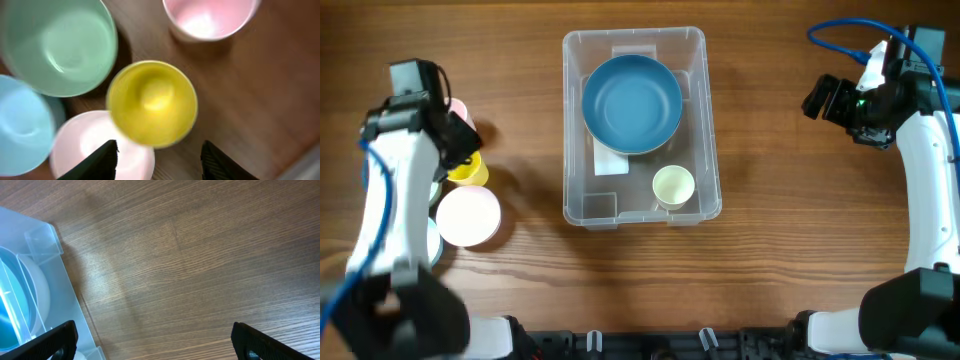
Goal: Pack container
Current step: 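Grasp the yellow cup with the left gripper, then place the yellow cup into the cream cup in the container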
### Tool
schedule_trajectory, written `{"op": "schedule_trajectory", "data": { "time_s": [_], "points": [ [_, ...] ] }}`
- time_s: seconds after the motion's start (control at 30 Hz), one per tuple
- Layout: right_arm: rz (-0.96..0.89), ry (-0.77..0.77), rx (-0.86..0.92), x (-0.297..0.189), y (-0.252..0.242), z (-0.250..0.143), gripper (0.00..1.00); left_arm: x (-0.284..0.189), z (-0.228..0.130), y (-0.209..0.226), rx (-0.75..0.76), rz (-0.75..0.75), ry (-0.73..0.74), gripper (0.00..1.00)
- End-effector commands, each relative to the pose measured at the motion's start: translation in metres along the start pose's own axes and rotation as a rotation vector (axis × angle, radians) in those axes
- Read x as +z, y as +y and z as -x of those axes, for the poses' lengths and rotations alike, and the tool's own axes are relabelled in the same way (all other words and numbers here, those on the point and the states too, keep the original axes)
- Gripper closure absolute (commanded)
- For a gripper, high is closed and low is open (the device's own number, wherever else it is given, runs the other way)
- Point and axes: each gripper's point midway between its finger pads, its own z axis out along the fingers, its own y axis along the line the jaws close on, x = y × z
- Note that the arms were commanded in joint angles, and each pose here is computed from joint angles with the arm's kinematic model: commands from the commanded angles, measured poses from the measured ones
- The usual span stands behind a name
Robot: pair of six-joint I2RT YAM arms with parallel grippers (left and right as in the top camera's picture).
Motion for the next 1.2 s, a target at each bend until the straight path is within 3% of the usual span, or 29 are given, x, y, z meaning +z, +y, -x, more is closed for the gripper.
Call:
{"op": "schedule_trajectory", "data": {
  "time_s": [0.0,0.33,0.5,0.57,0.63,0.67,0.83,0.97,1.17],
  "points": [
    [-0.007,0.007,-0.004,0.003,-0.001,0.000,0.01,0.040,-0.023,-0.007,0.054,0.019,0.140,0.46],
    [-0.008,0.011,-0.005,0.003,-0.001,-0.001,0.01,0.047,-0.014,-0.018,0.082,-0.008,0.101,0.42],
    [-0.010,0.021,-0.004,0.003,-0.002,-0.004,0.01,0.074,-0.017,-0.020,0.096,0.013,0.137,0.43],
    [-0.011,0.023,-0.004,0.003,-0.002,-0.004,0.01,0.076,-0.017,-0.021,0.095,0.012,0.136,0.54],
    [-0.011,0.025,-0.004,0.003,-0.002,-0.005,0.01,0.075,-0.015,-0.023,0.094,0.006,0.126,0.88],
    [-0.011,0.024,-0.003,0.003,-0.002,-0.005,0.01,0.075,-0.013,-0.024,0.099,0.001,0.119,0.94],
    [-0.011,0.025,-0.004,0.003,-0.002,-0.005,0.00,0.072,-0.018,-0.047,0.168,-0.031,0.091,0.96],
    [-0.012,0.026,-0.004,0.003,-0.002,-0.005,0.01,0.019,-0.031,-0.085,0.302,-0.083,0.062,0.96],
    [-0.016,0.030,-0.002,0.003,-0.003,-0.006,0.01,-0.130,-0.059,-0.144,0.520,-0.292,-0.100,0.96]
  ]
}}
